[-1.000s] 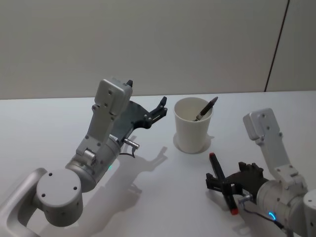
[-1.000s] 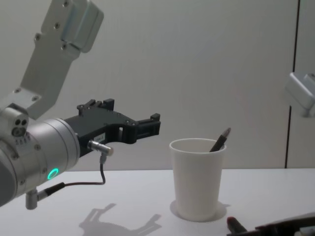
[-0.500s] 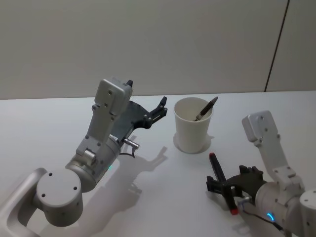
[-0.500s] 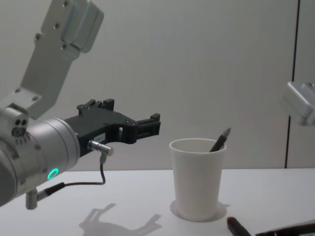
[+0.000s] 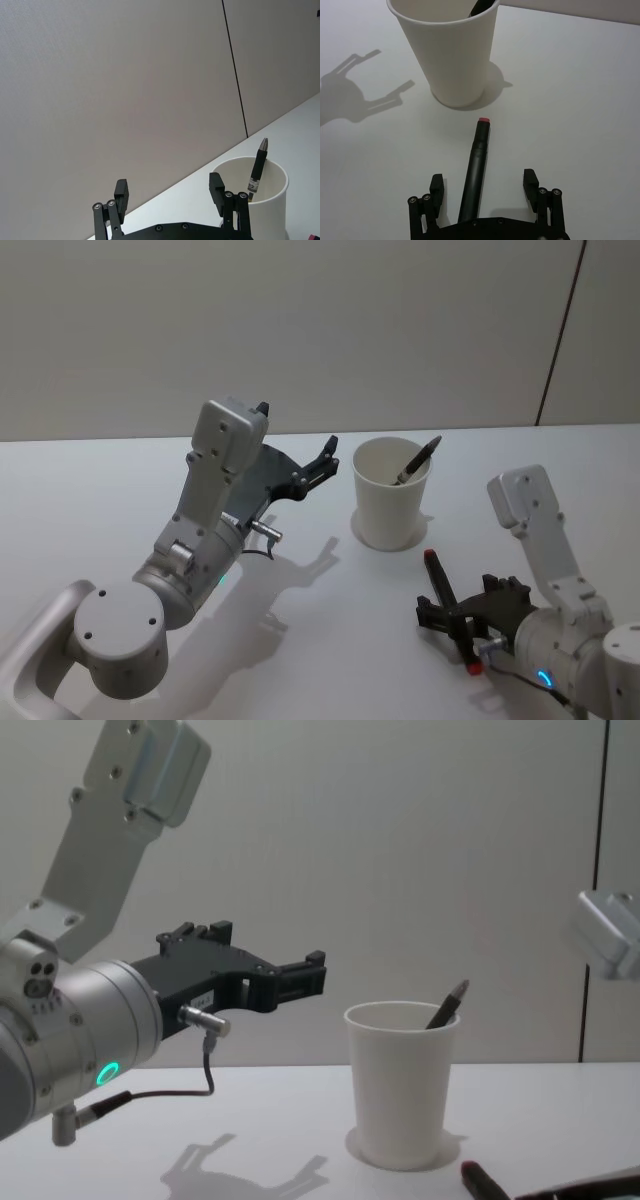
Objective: Place the pen into the pen holder.
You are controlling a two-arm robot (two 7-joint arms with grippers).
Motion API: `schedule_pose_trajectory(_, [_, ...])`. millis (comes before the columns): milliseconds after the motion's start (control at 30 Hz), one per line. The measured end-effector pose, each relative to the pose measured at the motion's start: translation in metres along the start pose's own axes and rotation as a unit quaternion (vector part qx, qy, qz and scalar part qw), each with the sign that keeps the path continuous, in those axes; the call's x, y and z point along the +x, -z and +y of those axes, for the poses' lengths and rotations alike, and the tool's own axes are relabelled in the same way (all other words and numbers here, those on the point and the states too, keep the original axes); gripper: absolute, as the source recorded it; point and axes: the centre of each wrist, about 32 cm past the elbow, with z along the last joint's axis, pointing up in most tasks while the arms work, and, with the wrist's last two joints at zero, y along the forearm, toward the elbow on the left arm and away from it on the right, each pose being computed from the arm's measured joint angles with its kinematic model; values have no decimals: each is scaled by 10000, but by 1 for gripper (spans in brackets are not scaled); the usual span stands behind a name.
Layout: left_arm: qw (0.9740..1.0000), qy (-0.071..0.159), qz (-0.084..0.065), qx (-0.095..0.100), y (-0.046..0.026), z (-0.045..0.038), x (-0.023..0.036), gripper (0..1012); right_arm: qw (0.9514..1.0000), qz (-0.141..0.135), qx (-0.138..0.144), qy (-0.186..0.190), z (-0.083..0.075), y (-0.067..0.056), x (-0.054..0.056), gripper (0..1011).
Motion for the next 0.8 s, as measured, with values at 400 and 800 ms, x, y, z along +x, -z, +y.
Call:
schedule_pose_trajectory(400, [10000, 0, 0, 0, 0, 0, 0, 1001, 10000, -11, 17, -17, 11, 2, -3, 884])
schedule_pose_trajectory(800, [10000, 0, 0, 0, 0, 0, 0, 1001, 10000, -15, 26, -25, 15, 1, -4, 503])
